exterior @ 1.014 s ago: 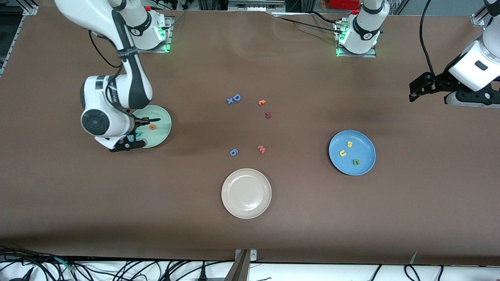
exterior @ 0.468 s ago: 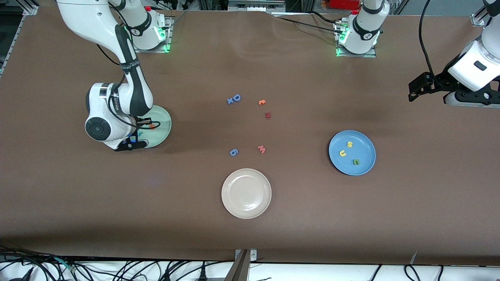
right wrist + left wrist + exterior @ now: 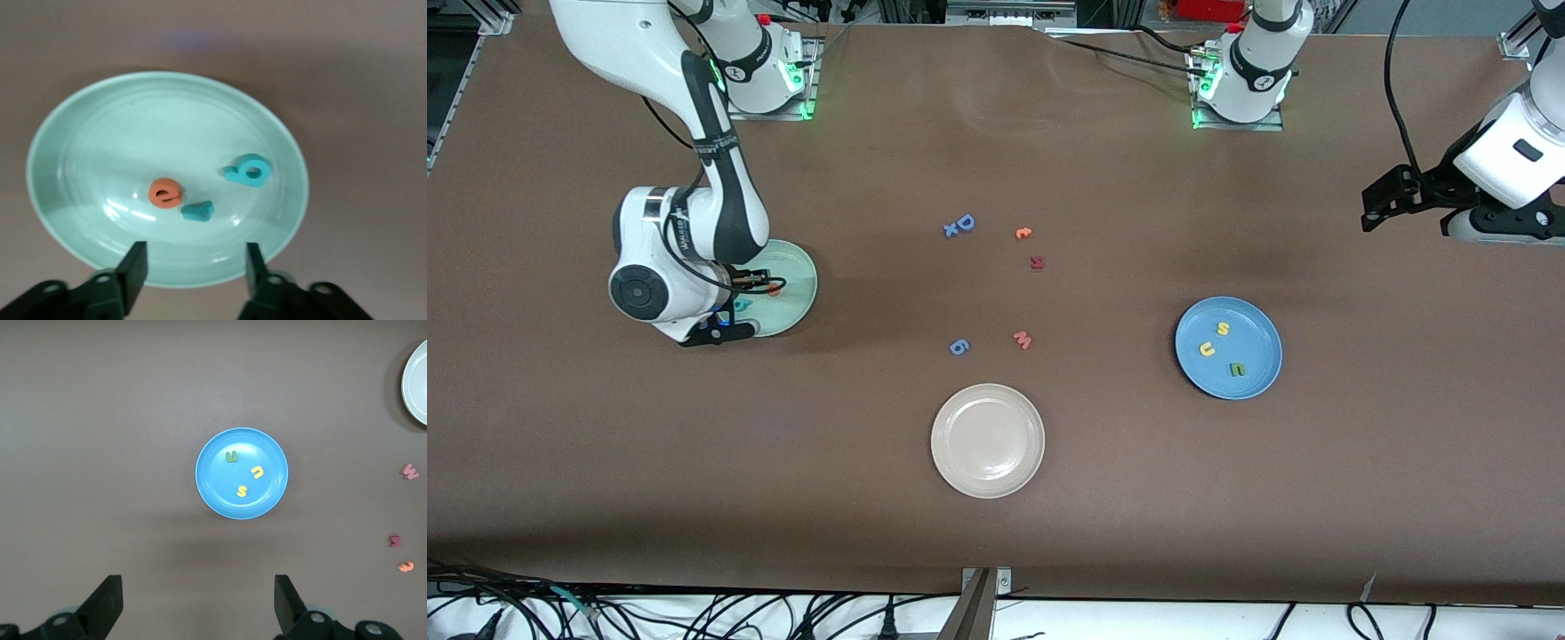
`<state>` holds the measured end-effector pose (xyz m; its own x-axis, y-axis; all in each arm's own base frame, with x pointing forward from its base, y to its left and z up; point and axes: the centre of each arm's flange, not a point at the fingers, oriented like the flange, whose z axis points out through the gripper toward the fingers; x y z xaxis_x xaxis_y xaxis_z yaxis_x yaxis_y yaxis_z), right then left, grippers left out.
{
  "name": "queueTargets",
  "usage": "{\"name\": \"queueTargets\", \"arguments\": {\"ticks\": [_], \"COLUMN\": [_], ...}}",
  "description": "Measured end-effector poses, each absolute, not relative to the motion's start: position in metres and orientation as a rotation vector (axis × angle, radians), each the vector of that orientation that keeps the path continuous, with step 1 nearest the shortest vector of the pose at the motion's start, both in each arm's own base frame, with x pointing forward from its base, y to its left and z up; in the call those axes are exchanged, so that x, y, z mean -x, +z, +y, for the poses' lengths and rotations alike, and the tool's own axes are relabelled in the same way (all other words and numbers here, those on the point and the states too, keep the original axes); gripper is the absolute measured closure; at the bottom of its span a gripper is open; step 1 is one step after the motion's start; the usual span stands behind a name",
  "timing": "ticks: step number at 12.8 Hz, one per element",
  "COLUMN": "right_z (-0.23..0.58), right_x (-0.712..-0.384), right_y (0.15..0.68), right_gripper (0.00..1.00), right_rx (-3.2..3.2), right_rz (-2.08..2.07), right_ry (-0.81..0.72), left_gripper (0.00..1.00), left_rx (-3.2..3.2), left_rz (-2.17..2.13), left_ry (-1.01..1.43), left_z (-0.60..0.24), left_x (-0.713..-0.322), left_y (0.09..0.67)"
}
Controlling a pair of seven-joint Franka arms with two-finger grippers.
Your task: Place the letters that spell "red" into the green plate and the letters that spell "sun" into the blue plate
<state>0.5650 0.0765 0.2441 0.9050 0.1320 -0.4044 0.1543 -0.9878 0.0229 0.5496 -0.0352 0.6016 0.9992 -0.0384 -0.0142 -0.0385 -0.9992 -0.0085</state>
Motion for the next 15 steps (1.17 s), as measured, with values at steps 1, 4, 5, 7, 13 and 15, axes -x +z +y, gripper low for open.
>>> {"name": "queueTargets", "arguments": {"ticks": [1, 4, 5, 7, 13, 15], "right_z": [0.073, 0.058, 0.053, 0.048, 0.029, 0.03], "right_x": [-0.574, -0.598, -0.604, -0.613, -0.625, -0.626], "right_y": [0.264, 0.33, 0.351, 0.391, 0.461, 0.476], "right_gripper": [0.17, 0.16, 0.07, 0.02, 0.0, 0.0], "right_rx": [-3.022, -3.055, -3.064, -3.074, -3.081, -3.091], "right_rz": [0.216, 0.175, 0.162, 0.15, 0.109, 0.118], "right_ry": [-0.624, -0.555, -0.535, -0.516, -0.432, -0.391], "left_gripper": [0.0, 0.0, 0.0, 0.0, 0.0, 0.0], "left_rx": [3.132, 3.132, 3.132, 3.132, 3.132, 3.132], "left_rz": [0.062, 0.053, 0.05, 0.05, 0.055, 0.056], "left_ry": [0.022, 0.039, 0.042, 0.044, 0.044, 0.044], "left_z": [-0.036, -0.033, -0.032, -0.031, -0.033, -0.034], "left_x": [-0.55, -0.549, -0.548, -0.548, -0.548, -0.548], "left_y": [0.602, 0.601, 0.601, 0.6, 0.6, 0.601]}}
